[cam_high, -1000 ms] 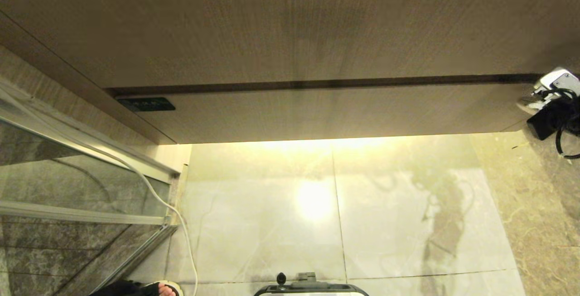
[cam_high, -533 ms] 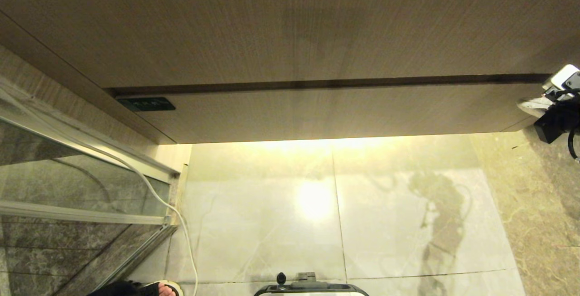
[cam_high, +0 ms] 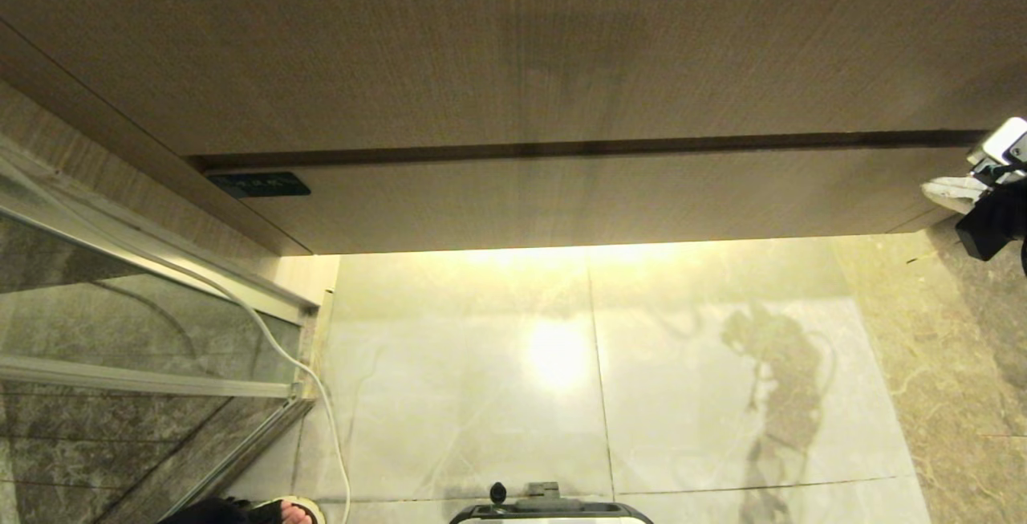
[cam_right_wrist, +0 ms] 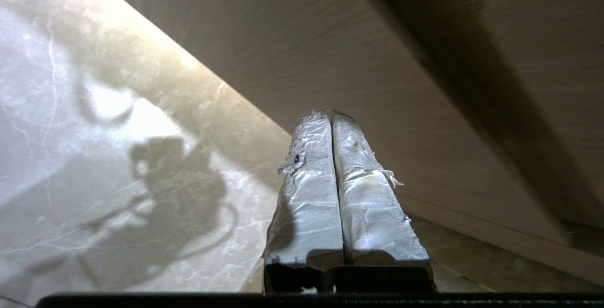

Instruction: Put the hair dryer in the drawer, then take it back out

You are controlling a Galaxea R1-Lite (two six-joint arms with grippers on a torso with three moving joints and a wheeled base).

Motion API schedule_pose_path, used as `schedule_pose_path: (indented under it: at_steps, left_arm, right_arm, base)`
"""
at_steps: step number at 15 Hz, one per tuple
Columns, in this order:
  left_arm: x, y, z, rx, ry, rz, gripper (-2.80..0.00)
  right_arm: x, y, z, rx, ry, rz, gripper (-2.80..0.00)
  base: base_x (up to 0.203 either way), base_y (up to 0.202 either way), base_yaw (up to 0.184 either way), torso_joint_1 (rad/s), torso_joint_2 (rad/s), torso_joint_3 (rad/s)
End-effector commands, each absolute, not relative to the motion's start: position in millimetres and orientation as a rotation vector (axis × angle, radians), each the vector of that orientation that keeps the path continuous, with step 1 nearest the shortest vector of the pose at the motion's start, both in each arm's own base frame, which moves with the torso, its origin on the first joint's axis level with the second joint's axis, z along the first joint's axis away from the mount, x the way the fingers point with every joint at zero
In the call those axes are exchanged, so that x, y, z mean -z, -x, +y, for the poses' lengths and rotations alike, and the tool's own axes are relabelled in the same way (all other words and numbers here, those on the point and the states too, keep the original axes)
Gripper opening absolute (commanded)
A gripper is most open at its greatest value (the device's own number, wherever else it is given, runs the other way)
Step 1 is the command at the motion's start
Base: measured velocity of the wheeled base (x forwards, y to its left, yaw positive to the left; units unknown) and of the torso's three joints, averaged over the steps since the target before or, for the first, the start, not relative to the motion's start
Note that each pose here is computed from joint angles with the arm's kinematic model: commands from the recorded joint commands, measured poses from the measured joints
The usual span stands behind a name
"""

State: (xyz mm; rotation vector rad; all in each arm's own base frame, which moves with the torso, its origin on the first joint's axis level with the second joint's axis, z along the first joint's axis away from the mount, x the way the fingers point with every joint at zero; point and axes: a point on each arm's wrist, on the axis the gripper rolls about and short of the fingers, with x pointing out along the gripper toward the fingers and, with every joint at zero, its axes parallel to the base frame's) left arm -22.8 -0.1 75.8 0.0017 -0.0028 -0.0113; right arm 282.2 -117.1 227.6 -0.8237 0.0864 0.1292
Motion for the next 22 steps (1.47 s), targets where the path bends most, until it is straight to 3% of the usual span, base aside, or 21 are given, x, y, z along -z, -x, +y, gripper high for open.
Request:
schedule_pose_path:
  at_steps: [1, 14, 22]
  left_arm:
    - [-75.4, 22.7, -0.1, 0.011, -0.002, -0.002, -2.8]
    - [-75.4, 22.7, -0.1, 0.01, -0.002, -0.002, -2.8]
    - [-75.4, 22.7, -0.1, 0.011, -0.002, -0.002, -2.8]
  right_arm:
    - [-234.6, -276.2, -114.3, -0.13, 0.843, 0.062, -2.8]
    - [-259.2, -238.9, -97.0, -0.096, 0.893, -0.026, -2.8]
    - [-216.6, -218.4, -99.6, -0.151, 0.961, 0.231, -2.8]
  base:
    - [0.0, 0.0, 0.0, 0.0, 0.0, 0.0]
    - [0.0, 0.0, 0.0, 0.0, 0.0, 0.0]
    - [0.0, 0.0, 0.0, 0.0, 0.0, 0.0]
